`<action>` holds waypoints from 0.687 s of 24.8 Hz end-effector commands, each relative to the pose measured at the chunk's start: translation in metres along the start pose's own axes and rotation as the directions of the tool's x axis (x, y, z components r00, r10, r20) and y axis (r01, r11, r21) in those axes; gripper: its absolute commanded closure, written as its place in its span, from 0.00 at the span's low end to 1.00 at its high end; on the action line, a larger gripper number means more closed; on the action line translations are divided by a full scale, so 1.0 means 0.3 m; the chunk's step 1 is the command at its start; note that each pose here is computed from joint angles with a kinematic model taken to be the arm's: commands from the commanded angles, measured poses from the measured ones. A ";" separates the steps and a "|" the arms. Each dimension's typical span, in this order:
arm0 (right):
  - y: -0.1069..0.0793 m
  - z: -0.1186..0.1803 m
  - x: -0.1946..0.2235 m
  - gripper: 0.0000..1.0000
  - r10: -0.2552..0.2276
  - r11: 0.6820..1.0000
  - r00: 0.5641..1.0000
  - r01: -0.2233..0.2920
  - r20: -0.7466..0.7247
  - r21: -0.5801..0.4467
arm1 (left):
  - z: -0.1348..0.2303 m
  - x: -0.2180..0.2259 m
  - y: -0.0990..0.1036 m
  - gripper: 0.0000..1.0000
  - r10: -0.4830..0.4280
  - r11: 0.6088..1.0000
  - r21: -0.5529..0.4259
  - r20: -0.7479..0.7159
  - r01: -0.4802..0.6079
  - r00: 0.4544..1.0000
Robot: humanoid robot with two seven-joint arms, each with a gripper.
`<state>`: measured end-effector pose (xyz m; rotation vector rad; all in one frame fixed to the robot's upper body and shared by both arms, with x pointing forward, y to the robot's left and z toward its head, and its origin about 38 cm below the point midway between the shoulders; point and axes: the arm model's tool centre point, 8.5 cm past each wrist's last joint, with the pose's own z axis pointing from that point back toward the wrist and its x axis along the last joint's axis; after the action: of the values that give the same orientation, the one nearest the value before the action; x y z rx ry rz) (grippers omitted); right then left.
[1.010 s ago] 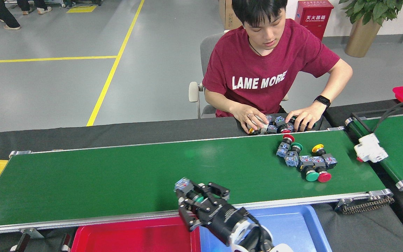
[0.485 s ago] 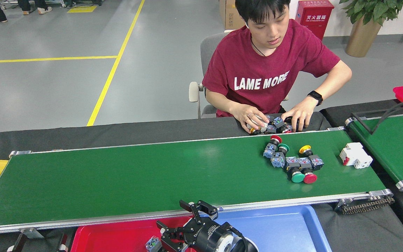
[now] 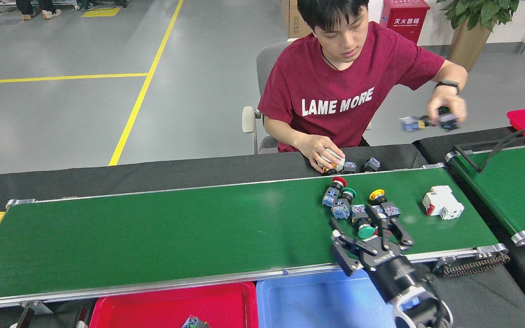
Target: Pick switch part from conveyor to tray
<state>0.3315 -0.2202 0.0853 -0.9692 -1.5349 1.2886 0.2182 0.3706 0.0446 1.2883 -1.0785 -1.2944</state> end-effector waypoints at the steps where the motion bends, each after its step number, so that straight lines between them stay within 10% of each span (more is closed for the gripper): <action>1: -0.004 0.052 -0.011 0.04 0.001 1.000 1.000 0.000 -0.019 0.004 | 0.001 -0.004 0.010 0.00 -0.006 1.000 0.010 0.004 0.005 1.000; 9: 0.075 0.118 0.033 0.03 -0.075 0.996 0.993 0.080 -0.089 0.046 | 0.005 -0.007 0.005 0.00 -0.008 1.000 0.004 0.007 0.008 1.000; 17: 0.131 -0.112 0.155 0.03 0.076 0.982 0.979 -0.041 -0.188 0.183 | -0.013 0.005 0.009 0.00 -0.005 1.000 0.012 0.018 0.004 1.000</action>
<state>0.3436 -0.1619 0.0543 -0.9859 -1.2780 1.3211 0.2192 0.3674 0.0417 1.2720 -1.0878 -1.3035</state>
